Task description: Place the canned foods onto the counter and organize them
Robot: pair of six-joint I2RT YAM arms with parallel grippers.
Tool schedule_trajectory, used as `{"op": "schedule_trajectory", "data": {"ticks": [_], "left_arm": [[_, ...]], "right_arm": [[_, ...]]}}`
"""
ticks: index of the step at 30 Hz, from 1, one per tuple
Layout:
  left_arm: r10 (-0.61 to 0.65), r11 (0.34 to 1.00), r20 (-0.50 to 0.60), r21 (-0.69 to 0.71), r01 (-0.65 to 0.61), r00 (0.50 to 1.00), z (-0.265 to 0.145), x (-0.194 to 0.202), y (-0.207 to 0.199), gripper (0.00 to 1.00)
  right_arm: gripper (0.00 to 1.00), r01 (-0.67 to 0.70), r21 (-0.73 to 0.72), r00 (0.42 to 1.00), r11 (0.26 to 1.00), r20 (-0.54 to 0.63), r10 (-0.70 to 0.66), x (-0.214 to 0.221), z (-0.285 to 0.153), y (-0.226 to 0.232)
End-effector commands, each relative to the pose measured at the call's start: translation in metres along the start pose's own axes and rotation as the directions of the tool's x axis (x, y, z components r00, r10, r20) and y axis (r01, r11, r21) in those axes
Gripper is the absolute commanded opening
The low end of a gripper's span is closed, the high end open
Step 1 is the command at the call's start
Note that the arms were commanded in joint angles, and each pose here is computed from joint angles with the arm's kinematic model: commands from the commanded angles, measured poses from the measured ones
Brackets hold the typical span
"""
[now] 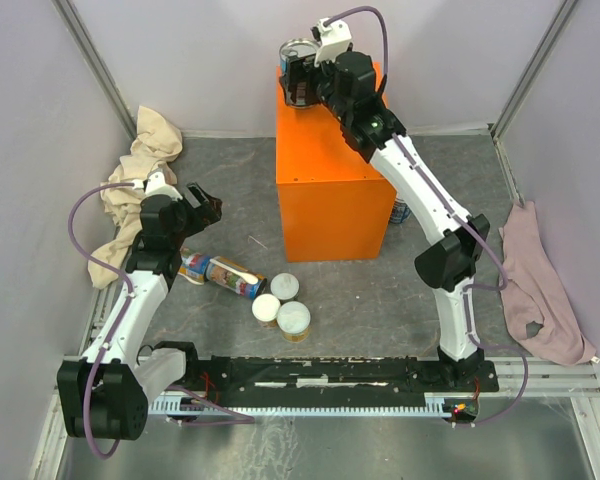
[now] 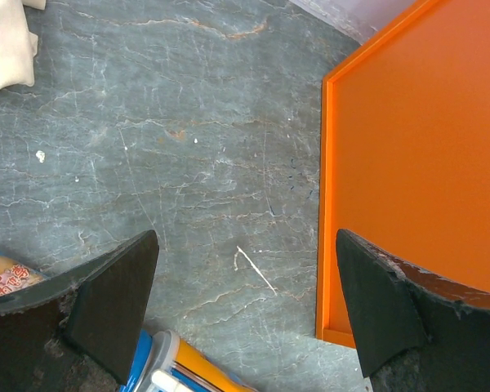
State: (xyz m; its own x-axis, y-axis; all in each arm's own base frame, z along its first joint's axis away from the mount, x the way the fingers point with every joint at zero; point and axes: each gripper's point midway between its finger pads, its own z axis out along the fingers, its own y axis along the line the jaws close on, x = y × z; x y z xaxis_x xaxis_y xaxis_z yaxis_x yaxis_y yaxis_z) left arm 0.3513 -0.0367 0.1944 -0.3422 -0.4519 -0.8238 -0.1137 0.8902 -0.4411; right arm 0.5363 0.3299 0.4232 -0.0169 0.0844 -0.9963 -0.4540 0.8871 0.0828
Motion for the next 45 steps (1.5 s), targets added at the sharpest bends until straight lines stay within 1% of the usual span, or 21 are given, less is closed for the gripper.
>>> {"op": "schedule_trajectory", "data": {"ticks": [1,14,23,27,30,32,34,36,37,38,45], "left_arm": [[-0.024,0.999,0.056,0.047,0.021,0.998,-0.001,-0.017,-0.011,0.95],[-0.022,0.999,0.060,0.050,0.019,0.998,-0.002,-0.018,-0.012,0.96],[-0.028,0.998,0.067,0.054,0.025,0.997,-0.004,-0.018,-0.012,0.95],[-0.034,0.998,0.068,0.055,0.030,0.997,-0.005,-0.017,-0.012,0.95],[-0.035,0.998,0.068,0.057,0.032,0.997,-0.005,-0.017,-0.013,0.95],[-0.035,0.998,0.067,0.057,0.031,0.997,-0.005,-0.017,-0.013,0.95],[-0.034,0.998,0.070,0.056,0.030,0.997,-0.005,-0.017,-0.012,0.95],[-0.034,0.998,0.070,0.054,0.030,0.997,-0.005,-0.017,-0.012,0.95],[-0.034,0.998,0.072,0.055,0.030,0.997,-0.005,-0.018,-0.012,0.95],[-0.034,0.998,0.073,0.054,0.031,0.997,-0.005,-0.018,-0.012,0.95],[-0.036,0.998,0.067,0.057,0.032,0.997,-0.005,-0.016,-0.012,0.95]], "right_arm": [[0.99,-0.003,-0.014,1.000,1.000,-0.026,0.003,-0.012,-0.021,0.001],[0.99,0.012,-0.018,0.999,1.000,-0.039,-0.012,-0.007,-0.043,0.006],[0.99,0.041,0.007,0.999,0.999,-0.006,-0.041,-0.020,-0.069,0.009],[0.91,0.063,0.017,0.998,0.998,-0.011,-0.063,-0.020,-0.074,0.014],[0.81,0.065,0.011,0.998,0.998,-0.015,-0.065,-0.017,-0.075,0.017],[0.71,0.063,0.008,0.998,0.998,-0.016,-0.062,-0.016,-0.074,0.018],[0.57,0.061,0.008,0.998,0.998,-0.017,-0.061,-0.016,-0.071,0.019],[0.40,0.063,0.004,0.998,0.998,-0.022,-0.063,-0.014,-0.067,0.020],[0.33,0.063,0.004,0.998,0.998,-0.022,-0.063,-0.015,-0.066,0.020],[0.29,0.063,0.006,0.998,0.998,-0.024,-0.063,-0.014,-0.063,0.020],[0.30,0.063,0.010,0.998,0.998,-0.025,-0.062,-0.012,-0.049,0.022]]}}
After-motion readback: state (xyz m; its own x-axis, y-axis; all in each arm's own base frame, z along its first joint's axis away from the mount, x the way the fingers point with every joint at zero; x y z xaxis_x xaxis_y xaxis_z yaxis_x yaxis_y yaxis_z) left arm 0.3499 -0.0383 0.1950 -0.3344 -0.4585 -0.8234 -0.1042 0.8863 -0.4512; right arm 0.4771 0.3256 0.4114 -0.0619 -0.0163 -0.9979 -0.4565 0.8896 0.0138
